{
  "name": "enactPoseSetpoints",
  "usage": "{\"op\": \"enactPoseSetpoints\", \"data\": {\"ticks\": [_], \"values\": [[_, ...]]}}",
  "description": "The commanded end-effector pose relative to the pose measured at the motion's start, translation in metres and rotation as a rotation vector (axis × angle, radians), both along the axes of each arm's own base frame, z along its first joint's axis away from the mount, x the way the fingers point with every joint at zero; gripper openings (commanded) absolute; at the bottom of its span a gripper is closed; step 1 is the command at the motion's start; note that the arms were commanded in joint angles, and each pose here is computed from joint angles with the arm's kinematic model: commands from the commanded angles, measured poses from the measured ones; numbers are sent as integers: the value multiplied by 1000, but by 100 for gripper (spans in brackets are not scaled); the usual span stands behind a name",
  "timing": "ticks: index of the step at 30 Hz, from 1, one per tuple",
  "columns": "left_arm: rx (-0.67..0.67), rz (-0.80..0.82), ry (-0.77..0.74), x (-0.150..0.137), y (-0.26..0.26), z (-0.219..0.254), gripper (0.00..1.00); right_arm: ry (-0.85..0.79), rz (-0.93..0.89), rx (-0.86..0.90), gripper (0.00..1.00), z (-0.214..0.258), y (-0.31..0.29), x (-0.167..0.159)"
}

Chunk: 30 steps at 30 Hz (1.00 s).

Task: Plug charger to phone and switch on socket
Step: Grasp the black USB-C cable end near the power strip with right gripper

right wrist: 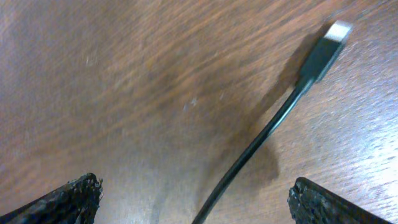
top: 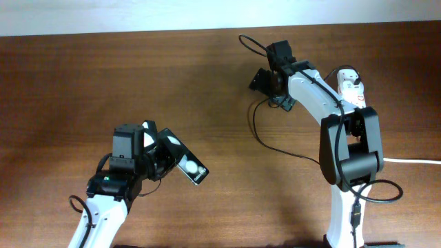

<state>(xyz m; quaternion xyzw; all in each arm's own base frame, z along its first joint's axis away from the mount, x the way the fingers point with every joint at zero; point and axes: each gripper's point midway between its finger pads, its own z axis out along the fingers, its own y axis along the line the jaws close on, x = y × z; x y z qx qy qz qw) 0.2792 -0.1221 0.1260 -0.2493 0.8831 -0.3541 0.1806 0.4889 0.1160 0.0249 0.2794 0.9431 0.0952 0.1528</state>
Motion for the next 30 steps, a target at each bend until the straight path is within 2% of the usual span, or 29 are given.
{"op": "enactPoseSetpoints", "data": {"ticks": [1, 4, 6, 7, 10, 11, 12, 13, 18, 20, 26, 28, 30], "values": [[4, -13, -25, 2, 0, 4, 4, -18, -94, -114, 99, -7, -23, 8], [5, -13, -26, 2, 0, 4, 4, -6, -103, -142, 95, -16, -28, 7], [5, -13, -26, 2, 0, 4, 4, 16, -100, -147, 77, -28, -28, 5], [4, -13, -25, 2, 0, 4, 3, 32, -98, -148, 71, -37, -28, 3], [4, -13, -25, 2, 0, 4, 3, 78, -84, -166, 67, -62, -30, -3], [4, -13, -25, 2, 0, 4, 3, 86, -83, -168, 59, -66, -30, -4], [4, -13, -25, 2, 0, 4, 3, 97, -81, -170, 45, -71, -30, -6], [4, -13, -25, 2, 0, 4, 3, 100, -57, -175, 38, -73, -30, -6], [4, -12, -25, 2, 0, 4, 1, 97, 174, -245, 18, -73, -29, -6], [4, -12, -25, 2, 0, 4, 0, 139, 237, -239, 6, -76, -26, -16], [-4, -18, -24, 1, -2, 5, 0, 276, 405, -72, 4, -80, 1, -56], [-21, -5, -9, 1, -2, 5, 0, 278, 512, 35, 4, -71, 20, -66], [-35, -18, -7, -1, -5, 6, 0, 256, 566, 117, 4, -43, 34, -72]]}}
